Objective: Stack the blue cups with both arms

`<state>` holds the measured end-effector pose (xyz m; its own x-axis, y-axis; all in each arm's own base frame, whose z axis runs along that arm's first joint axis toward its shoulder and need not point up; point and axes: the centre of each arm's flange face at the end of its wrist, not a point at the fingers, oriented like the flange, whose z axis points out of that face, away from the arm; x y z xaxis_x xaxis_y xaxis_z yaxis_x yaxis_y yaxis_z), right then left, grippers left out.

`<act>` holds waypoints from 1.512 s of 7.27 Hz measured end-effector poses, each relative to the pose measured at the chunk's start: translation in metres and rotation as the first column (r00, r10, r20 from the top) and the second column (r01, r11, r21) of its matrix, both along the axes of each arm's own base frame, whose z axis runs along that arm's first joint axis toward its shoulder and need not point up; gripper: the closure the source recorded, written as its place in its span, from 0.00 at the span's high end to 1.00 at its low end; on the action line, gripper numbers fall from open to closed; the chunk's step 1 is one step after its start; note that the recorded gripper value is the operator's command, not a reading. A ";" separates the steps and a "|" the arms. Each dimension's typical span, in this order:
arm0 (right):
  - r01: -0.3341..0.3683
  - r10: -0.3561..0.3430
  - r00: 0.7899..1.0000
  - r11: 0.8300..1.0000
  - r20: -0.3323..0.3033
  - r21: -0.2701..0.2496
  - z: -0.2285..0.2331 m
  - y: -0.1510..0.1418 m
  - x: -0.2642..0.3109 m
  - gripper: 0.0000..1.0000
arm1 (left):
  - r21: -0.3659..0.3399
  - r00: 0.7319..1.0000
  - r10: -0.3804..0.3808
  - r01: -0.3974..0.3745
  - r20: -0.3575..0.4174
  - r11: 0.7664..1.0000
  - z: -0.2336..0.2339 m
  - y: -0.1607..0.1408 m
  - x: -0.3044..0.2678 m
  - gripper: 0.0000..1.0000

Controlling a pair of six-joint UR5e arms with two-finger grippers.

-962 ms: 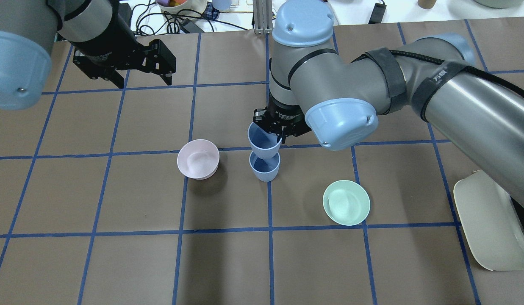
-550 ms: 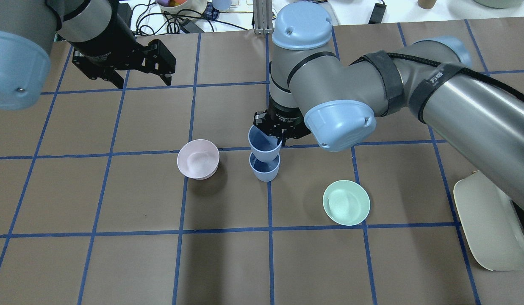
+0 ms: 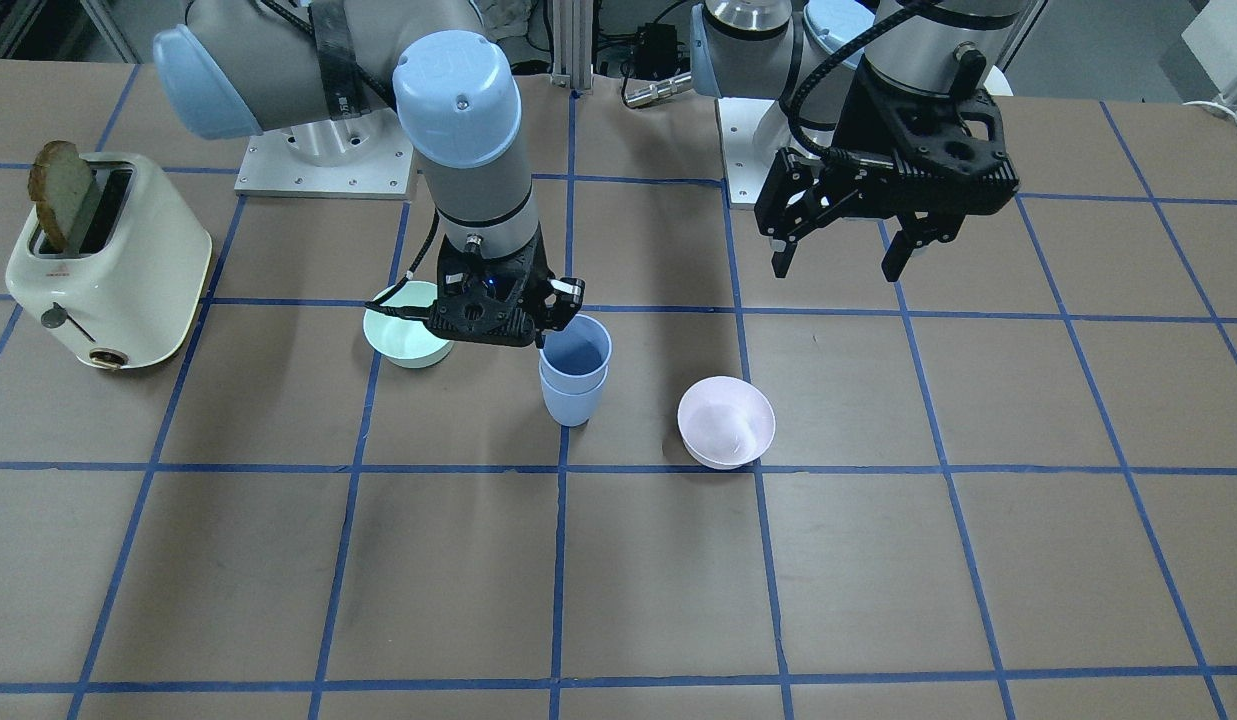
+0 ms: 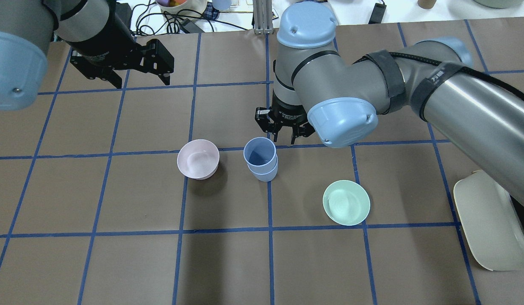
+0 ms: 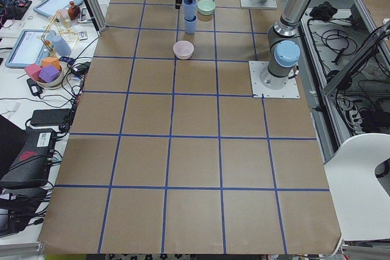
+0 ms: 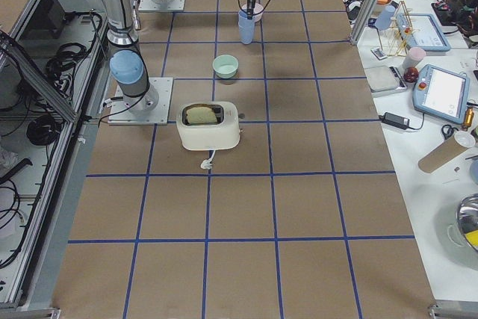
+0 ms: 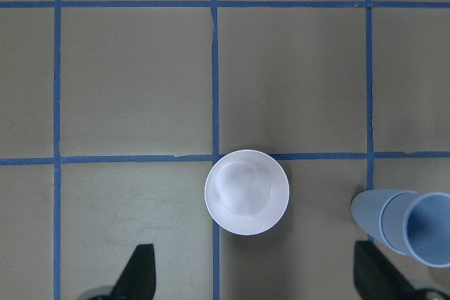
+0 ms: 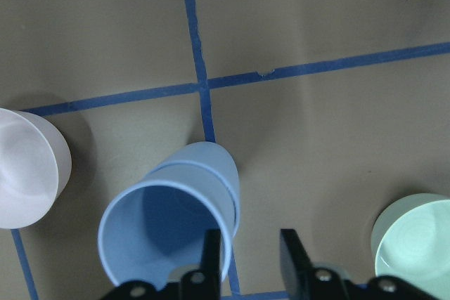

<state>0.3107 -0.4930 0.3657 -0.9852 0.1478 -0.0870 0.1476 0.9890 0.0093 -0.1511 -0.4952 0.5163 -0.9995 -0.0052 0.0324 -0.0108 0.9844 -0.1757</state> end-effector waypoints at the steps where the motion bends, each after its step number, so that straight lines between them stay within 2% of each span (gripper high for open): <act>1: 0.002 -0.002 1.000 1.000 0.003 -0.028 0.014 -0.014 -0.012 0.69 | 0.000 1.000 0.000 0.000 0.000 1.000 0.000 0.000 0.000 1.00; 3: -0.052 0.051 0.999 0.996 -0.012 -0.078 0.047 -0.055 -0.074 0.78 | -0.001 1.000 0.001 -0.001 0.001 1.000 0.000 0.000 0.001 1.00; 4: -0.057 0.056 0.998 0.995 -0.021 -0.083 0.071 -0.075 -0.119 0.82 | -0.002 1.000 0.001 -0.001 0.000 1.000 0.000 0.000 0.001 1.00; 5: -0.064 0.062 0.998 0.996 -0.030 -0.066 0.097 -0.086 -0.157 0.95 | -0.002 1.000 0.002 -0.002 0.000 1.000 0.000 0.000 0.001 1.00; 6: -0.082 0.079 0.996 0.996 -0.046 -0.047 0.123 -0.082 -0.178 1.00 | 0.000 1.000 0.002 -0.002 0.000 1.000 0.001 0.000 0.001 1.00; 8: -0.100 0.094 0.993 0.992 -0.075 -0.072 0.157 -0.066 -0.189 1.00 | 0.004 1.000 0.002 -0.002 0.000 1.000 0.001 0.001 0.001 1.00; 9: -0.099 0.093 0.992 0.991 -0.082 -0.084 0.161 -0.065 -0.193 1.00 | 0.005 1.000 0.002 -0.002 0.000 1.000 0.001 0.002 0.001 1.00; 11: -0.098 0.088 0.989 0.992 -0.117 -0.077 0.158 -0.063 -0.197 1.00 | 0.005 1.000 0.003 -0.003 0.000 1.000 0.001 0.002 0.001 1.00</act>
<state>0.1134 -0.5555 0.5233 -0.9985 0.0521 0.0176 0.0504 0.9951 -0.0847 -0.1497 -0.4931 0.5176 -0.9994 -0.0080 0.0322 -0.0134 0.9852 -0.1707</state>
